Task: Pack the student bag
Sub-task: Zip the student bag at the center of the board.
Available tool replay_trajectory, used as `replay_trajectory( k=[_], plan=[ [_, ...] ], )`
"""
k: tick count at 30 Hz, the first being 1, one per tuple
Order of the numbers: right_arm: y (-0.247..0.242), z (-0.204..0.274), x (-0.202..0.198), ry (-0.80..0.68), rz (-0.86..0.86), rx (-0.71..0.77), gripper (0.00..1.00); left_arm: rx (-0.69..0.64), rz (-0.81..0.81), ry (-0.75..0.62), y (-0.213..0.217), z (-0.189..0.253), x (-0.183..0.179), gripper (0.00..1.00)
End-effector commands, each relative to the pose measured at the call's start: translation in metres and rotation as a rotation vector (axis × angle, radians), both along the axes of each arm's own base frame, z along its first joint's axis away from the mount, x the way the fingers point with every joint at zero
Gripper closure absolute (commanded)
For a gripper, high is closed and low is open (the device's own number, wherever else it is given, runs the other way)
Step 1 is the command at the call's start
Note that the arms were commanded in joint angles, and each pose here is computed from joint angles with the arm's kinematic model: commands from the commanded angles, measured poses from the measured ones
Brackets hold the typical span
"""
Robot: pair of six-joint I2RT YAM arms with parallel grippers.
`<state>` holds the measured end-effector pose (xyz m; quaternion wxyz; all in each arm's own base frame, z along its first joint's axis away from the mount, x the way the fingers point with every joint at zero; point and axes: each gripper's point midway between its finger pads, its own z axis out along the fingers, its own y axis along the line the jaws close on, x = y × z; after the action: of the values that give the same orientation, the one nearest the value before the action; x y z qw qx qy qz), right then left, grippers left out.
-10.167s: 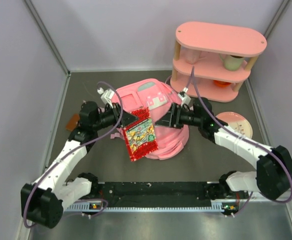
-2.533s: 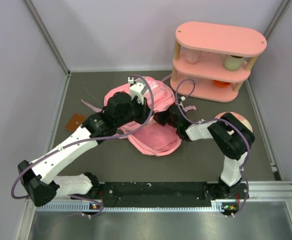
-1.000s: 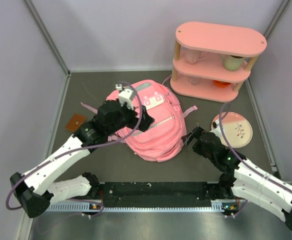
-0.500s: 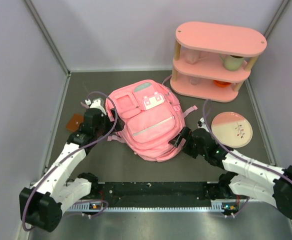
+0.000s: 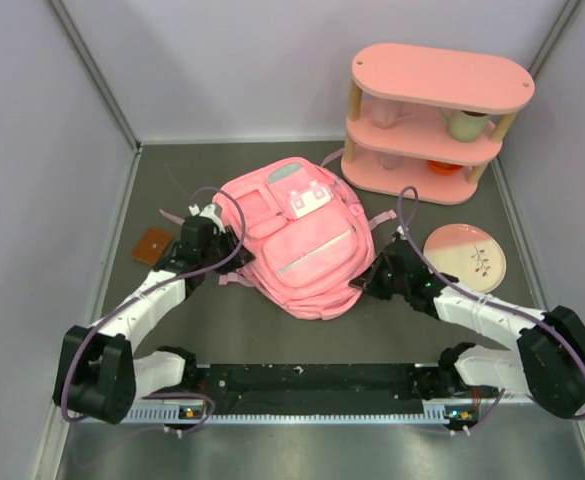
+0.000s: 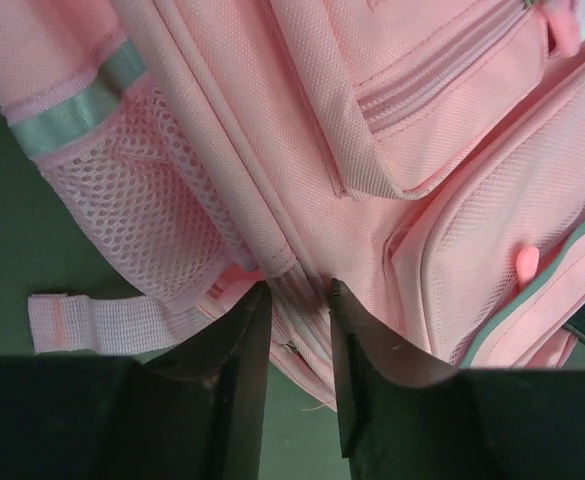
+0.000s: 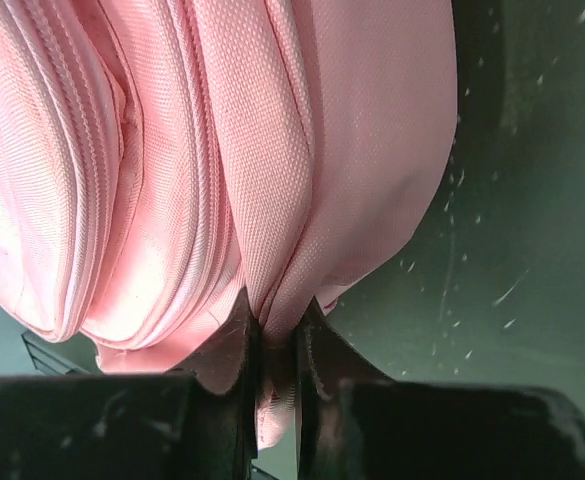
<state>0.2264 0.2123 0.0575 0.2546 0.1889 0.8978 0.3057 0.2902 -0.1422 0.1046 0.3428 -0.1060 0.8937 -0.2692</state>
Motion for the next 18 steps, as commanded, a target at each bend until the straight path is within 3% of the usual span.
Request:
replay_trajectory(
  k=[1,4,6,18],
  plan=[
    [0.001,0.037,0.036,-0.140,0.035,-0.009,1.00,-0.074,-0.043,-0.008,-0.013,-0.006,0.001,0.79],
    [-0.003,0.044,0.051,-0.181,0.075,-0.081,1.00,-0.095,-0.034,0.021,-0.014,-0.012,-0.006,0.96],
    [-0.004,0.046,0.061,-0.190,0.105,-0.142,1.00,-0.105,-0.025,0.039,-0.013,-0.017,-0.013,1.00],
    [0.009,0.073,0.139,-0.292,0.172,-0.255,1.00,-0.287,0.060,-0.026,-0.014,0.005,-0.069,1.00]
  ],
)
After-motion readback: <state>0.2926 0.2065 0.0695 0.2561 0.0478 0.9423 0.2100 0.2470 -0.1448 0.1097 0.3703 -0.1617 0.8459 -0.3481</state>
